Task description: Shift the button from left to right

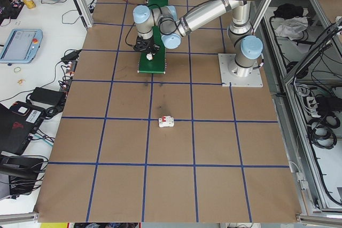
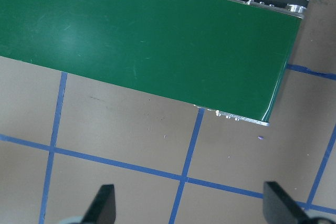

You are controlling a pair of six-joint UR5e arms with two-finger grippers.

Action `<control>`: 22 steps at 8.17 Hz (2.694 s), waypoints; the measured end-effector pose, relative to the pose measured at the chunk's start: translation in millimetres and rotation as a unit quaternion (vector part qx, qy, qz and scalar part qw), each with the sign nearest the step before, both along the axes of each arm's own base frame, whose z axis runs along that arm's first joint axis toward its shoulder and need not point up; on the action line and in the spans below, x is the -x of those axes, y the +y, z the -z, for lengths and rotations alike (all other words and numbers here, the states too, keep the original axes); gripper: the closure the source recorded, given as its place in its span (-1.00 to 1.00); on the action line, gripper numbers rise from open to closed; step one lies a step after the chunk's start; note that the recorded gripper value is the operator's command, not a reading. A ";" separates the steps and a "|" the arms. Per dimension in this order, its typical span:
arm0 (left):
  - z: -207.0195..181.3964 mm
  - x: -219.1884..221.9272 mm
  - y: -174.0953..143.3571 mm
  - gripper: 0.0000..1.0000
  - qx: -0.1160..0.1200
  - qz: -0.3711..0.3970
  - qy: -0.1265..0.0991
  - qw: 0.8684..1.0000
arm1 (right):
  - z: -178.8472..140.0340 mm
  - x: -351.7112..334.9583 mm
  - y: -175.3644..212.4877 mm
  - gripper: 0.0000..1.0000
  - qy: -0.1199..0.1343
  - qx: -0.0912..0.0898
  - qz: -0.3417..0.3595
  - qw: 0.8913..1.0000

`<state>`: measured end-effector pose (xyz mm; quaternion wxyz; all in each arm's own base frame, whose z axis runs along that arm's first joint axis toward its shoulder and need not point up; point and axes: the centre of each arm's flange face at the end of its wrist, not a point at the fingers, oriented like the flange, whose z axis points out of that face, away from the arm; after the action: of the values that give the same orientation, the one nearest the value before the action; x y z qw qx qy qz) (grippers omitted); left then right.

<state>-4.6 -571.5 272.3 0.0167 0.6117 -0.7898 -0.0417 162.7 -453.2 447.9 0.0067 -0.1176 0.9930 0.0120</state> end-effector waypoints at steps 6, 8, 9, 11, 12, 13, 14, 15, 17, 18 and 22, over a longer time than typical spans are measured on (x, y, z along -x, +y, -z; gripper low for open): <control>-16.1 0.9 2.0 -1.00 0.010 0.008 -0.006 1.000 | 14.8 2.1 -15.4 -1.00 -0.004 -0.009 0.007 1.000; -34.7 0.6 12.6 -1.00 0.009 0.132 -0.020 0.991 | 48.2 0.5 -39.5 -1.00 -0.005 -0.024 0.022 0.999; -55.8 0.8 21.8 -1.00 0.017 0.242 -0.032 0.970 | 65.9 -0.4 -52.0 -0.90 -0.006 -0.029 0.040 0.999; -110.6 7.6 42.2 -1.00 0.050 0.416 -0.060 0.906 | 101.6 -2.0 -73.4 -0.98 -0.009 -0.031 0.078 0.996; -135.2 15.1 52.4 -1.00 0.056 0.460 -0.065 0.884 | 115.5 -2.1 -74.0 -1.00 -0.013 -0.034 0.099 0.994; -158.9 28.8 61.2 -1.00 0.051 0.487 -0.060 0.870 | 124.3 -1.2 -72.2 -1.00 -0.021 -0.039 0.118 0.992; -184.5 49.4 67.6 -1.00 0.036 0.512 -0.049 0.857 | 128.6 0.6 -71.5 -1.00 -0.043 -0.047 0.146 0.987; -215.8 72.4 72.0 -1.00 0.025 0.535 -0.039 0.844 | 130.0 1.0 -71.7 -1.00 -0.072 -0.058 0.179 0.979; -256.1 105.5 71.0 -1.00 0.025 0.564 -0.034 0.824 | 129.6 0.4 -72.3 -1.00 -0.097 -0.067 0.210 0.971; -263.7 114.4 71.7 -1.00 0.026 0.575 -0.035 0.817 | 128.1 -0.5 -73.2 -1.00 -0.099 -0.065 0.213 0.970; -267.8 121.7 73.9 -1.00 0.027 0.584 -0.034 0.810 | 126.3 -36.4 -71.9 -1.00 -0.100 -0.046 0.241 0.964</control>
<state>-126.4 -497.6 540.1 -0.0213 0.0352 -0.9992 -0.0013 199.2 -525.2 321.6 0.1137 0.1251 0.9846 0.0437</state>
